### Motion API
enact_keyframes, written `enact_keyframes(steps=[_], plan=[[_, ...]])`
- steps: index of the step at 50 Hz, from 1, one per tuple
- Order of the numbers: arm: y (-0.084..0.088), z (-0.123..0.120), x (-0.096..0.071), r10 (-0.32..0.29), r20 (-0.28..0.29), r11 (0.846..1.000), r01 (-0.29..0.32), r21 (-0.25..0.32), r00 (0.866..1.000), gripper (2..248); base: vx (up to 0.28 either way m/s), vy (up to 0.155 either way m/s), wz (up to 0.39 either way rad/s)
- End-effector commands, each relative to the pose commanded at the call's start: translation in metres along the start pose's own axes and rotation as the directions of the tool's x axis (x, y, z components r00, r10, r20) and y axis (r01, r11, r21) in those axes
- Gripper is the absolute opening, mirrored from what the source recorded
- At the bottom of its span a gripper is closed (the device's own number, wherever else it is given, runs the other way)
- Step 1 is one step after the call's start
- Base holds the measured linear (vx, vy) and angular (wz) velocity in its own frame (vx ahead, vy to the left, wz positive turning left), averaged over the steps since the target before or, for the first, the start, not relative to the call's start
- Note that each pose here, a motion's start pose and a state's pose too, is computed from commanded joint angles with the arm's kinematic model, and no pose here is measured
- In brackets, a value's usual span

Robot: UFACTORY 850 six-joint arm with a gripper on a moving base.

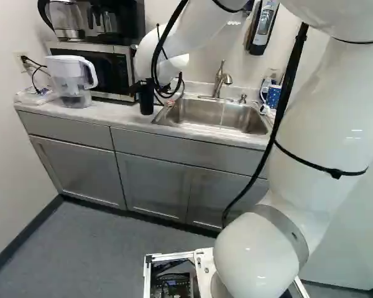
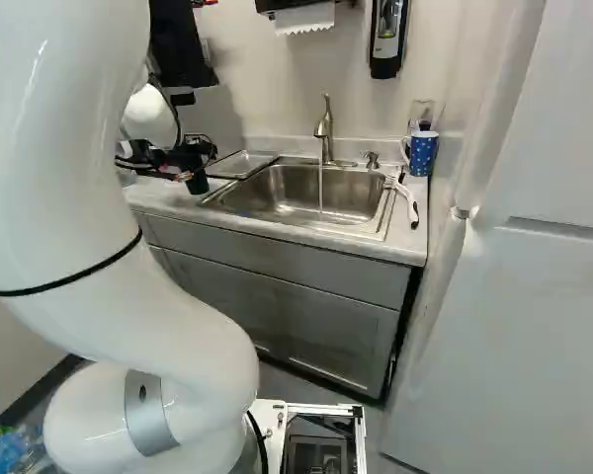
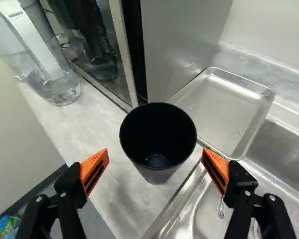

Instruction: Rinse the cup and place it in the tray

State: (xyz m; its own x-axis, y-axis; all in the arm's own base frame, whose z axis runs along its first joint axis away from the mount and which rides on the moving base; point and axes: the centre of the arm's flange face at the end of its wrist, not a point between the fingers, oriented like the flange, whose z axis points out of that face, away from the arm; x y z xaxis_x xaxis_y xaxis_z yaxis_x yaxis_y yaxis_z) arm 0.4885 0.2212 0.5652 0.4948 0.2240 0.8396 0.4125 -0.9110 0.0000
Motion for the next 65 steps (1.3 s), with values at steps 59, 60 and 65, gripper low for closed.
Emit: enact_keyframes(steps=[59,60,65], plan=[[-0.005,0.026,-0.038,-0.004,-0.133,1.000,0.005,0.008,0.991,247,0.000,0.000,0.000],[-0.005,0.026,-0.039,-0.004,-0.136,1.000,0.005,0.008,0.991,247,0.000,0.000,0.000],[-0.006,0.028,-0.042,-0.004,-0.146,1.000,0.006,0.009,0.989,247,0.000,0.000,0.000]])
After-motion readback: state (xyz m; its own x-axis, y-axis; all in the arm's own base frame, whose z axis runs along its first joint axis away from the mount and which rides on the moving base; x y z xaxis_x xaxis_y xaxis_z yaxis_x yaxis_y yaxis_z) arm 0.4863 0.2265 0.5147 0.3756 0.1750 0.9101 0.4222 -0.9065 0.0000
